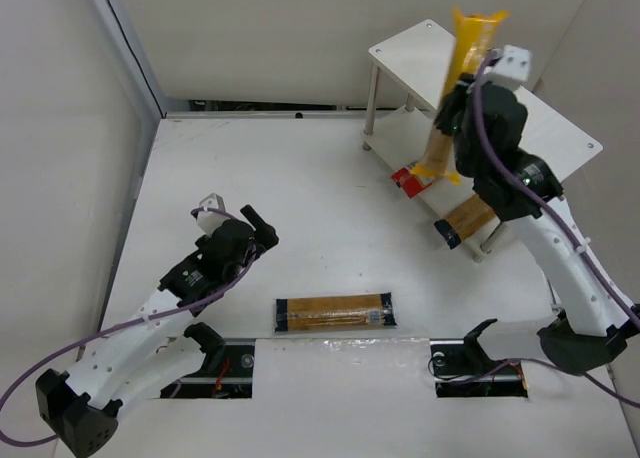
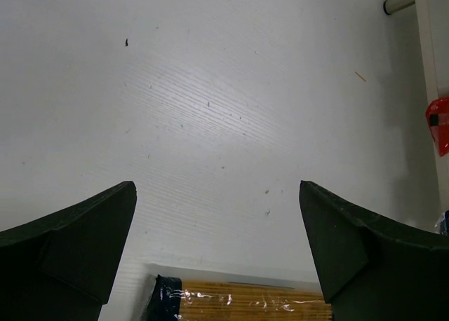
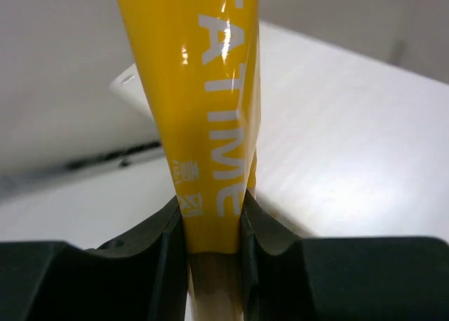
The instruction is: Place and organize the pasta boxes and bags onto the shelf
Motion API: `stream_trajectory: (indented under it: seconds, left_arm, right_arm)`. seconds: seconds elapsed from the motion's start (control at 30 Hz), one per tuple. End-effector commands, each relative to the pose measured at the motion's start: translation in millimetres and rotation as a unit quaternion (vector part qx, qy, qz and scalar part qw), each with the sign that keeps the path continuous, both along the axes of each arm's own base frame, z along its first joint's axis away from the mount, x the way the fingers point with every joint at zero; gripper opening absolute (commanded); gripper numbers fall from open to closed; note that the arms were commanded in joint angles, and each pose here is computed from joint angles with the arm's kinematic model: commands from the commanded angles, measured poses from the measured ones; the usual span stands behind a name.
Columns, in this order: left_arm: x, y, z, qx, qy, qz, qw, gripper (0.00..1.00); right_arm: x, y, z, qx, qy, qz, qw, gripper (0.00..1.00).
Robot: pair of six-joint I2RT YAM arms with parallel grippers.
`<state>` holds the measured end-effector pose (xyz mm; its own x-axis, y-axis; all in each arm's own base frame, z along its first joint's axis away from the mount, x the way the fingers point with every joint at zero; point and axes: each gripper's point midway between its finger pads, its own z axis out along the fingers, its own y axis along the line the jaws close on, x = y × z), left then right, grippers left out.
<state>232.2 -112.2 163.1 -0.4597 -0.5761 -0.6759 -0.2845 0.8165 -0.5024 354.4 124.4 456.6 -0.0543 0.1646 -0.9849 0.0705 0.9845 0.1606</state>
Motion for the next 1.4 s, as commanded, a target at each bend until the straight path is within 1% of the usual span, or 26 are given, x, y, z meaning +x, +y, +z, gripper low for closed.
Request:
stream_trajectory:
  seconds: [0.0, 0.23, 0.33, 0.4, 0.43, 0.47, 0.57, 0.6, 0.63, 0.67, 0.77, 0.8, 0.83, 0.87, 0.9, 0.93, 0.97, 1.0, 1.03, 1.07, 1.1, 1.17, 1.2, 1.27, 1.3, 1.37]
  left_arm:
    - [3.0, -3.4, -2.8, -0.006, -0.002, 0.001, 1.0, 1.0]
    - [2.1, -4.3, -3.5, 0.0, -0.001, -0.008, 1.0, 1.0]
    - [1.8, -8.7, -2.5, -0.008, 0.0, -0.016, 1.0, 1.0]
    - [3.2, -9.5, -3.3, -0.004, 0.0, -0.019, 1.0, 1.0]
    - [3.2, -9.5, -3.3, -0.004, 0.0, -0.019, 1.0, 1.0]
    - [3.6, -9.8, -5.9, 0.0, 0.004, -0.019, 1.0, 1.0]
    - [4.6, -10.6, -1.9, -0.003, 0.0, -0.019, 1.0, 1.0]
    - [4.6, -10.6, -1.9, -0.003, 0.0, -0.019, 1.0, 1.0]
    - [4.3, -10.4, 0.4, -0.003, 0.0, -0.019, 1.0, 1.0]
    - [4.3, -10.4, 0.4, -0.003, 0.0, -0.019, 1.0, 1.0]
    - [4.3, -10.4, 0.4, -0.003, 0.0, -0.019, 1.0, 1.0]
    - [4.3, -10.4, 0.4, -0.003, 0.0, -0.019, 1.0, 1.0]
    - [5.4, -11.3, 5.0, -0.006, -0.004, -0.019, 1.0, 1.0]
    - [5.4, -11.3, 5.0, -0.006, -0.004, -0.019, 1.0, 1.0]
    - [5.4, -11.3, 5.0, -0.006, -0.004, -0.019, 1.0, 1.0]
    - [5.3, -11.2, 8.0, -0.007, -0.005, -0.019, 1.0, 1.0]
    - [5.3, -11.2, 8.0, -0.007, -0.005, -0.019, 1.0, 1.0]
    - [5.0, -10.9, 10.6, -0.007, -0.005, -0.019, 1.0, 1.0]
    - [7.4, -9.5, 17.0, -0.007, -0.013, -0.013, 1.0, 1.0]
    - [3.7, -2.3, 15.6, 0.0, -0.002, 0.002, 1.0, 1.0]
    - [8.5, 5.1, 29.2, -0.009, -0.011, 0.04, 0.999, 1.0]
    - [8.3, 16.6, 37.7, -0.002, -0.007, 0.076, 0.997, 1.0]
    - [4.5, 24.0, 36.4, 0.011, 0.004, 0.09, 0.996, 1.0]
    - [8.1, 27.3, 46.6, 0.005, -0.007, 0.108, 0.994, 1.0]
    - [8.8, 26.8, 44.6, 0.008, -0.004, 0.108, 0.994, 1.0]
    - [13.3, 18.0, 50.4, 0.008, -0.015, 0.082, 0.997, 1.0]
  right_arm:
    - [-20.4, -110.9, 8.7, 0.088, -0.012, -0.29, 0.953, 0.0]
    - [-53.8, -209.0, -12.2, 0.139, 0.001, -0.43, 0.892, 0.0]
    - [-58.5, -234.7, -16.0, 0.144, 0.009, -0.454, 0.879, 0.0]
    - [-53.4, -242.2, -14.3, 0.129, 0.022, -0.453, 0.882, 0.03]
    - [-49.9, -244.0, -15.8, 0.124, 0.029, -0.453, 0.882, 0.09]
    - [-46.2, -246.6, -20.0, 0.124, 0.036, -0.455, 0.881, 0.24]
    - [-39.2, -244.9, -26.4, 0.116, 0.056, -0.442, 0.888, 0.53]
    - [-36.7, -243.0, -25.7, 0.11, 0.06, -0.433, 0.893, 0.72]
    - [-31.9, -241.7, -24.6, 0.093, 0.065, -0.419, 0.901, 0.77]
    - [-32.2, -236.4, -16.3, 0.094, 0.058, -0.395, 0.912, 0.85]
    - [-30.2, -224.9, -1.2, 0.075, 0.044, -0.346, 0.934, 0.89]
    - [-27.1, -212.5, 5.2, 0.074, 0.038, -0.311, 0.947, 0.91]
    - [-31.0, -204.0, 11.8, 0.061, 0.03, -0.284, 0.956, 0.98]
    - [-29.0, -195.0, 26.8, 0.029, 0.012, -0.253, 0.967, 1.0]
    - [-21.3, -160.9, 34.9, 0.002, 0.003, -0.17, 0.985, 1.0]
    - [-18.1, -139.8, 42.6, -0.032, -0.008, -0.113, 0.993, 1.0]
    - [-16.3, -119.3, 52.9, -0.107, -0.025, -0.053, 0.993, 1.0]
    - [-13.4, -91.3, 52.4, -0.146, -0.033, 0.012, 0.989, 1.0]
    - [-19.0, -32.2, 46.0, -0.176, -0.044, 0.133, 0.974, 1.0]
    - [-17.7, -3.2, 32.6, -0.199, -0.038, 0.183, 0.962, 1.0]
    - [-19.2, 21.4, -2.7, -0.242, -0.002, 0.235, 0.941, 1.0]
    - [-37.2, 80.9, -51.4, -0.264, 0.021, 0.349, 0.899, 1.0]
    - [-37.3, 99.8, -102.6, -0.261, 0.054, 0.381, 0.885, 1.0]
    - [-57.5, 129.3, -149.5, -0.234, 0.081, 0.437, 0.865, 1.0]
    - [-71.0, 133.6, -193.0, -0.23, 0.119, 0.457, 0.851, 1.0]
    - [-90.9, 151.1, -219.3, -0.232, 0.117, 0.49, 0.832, 1.0]
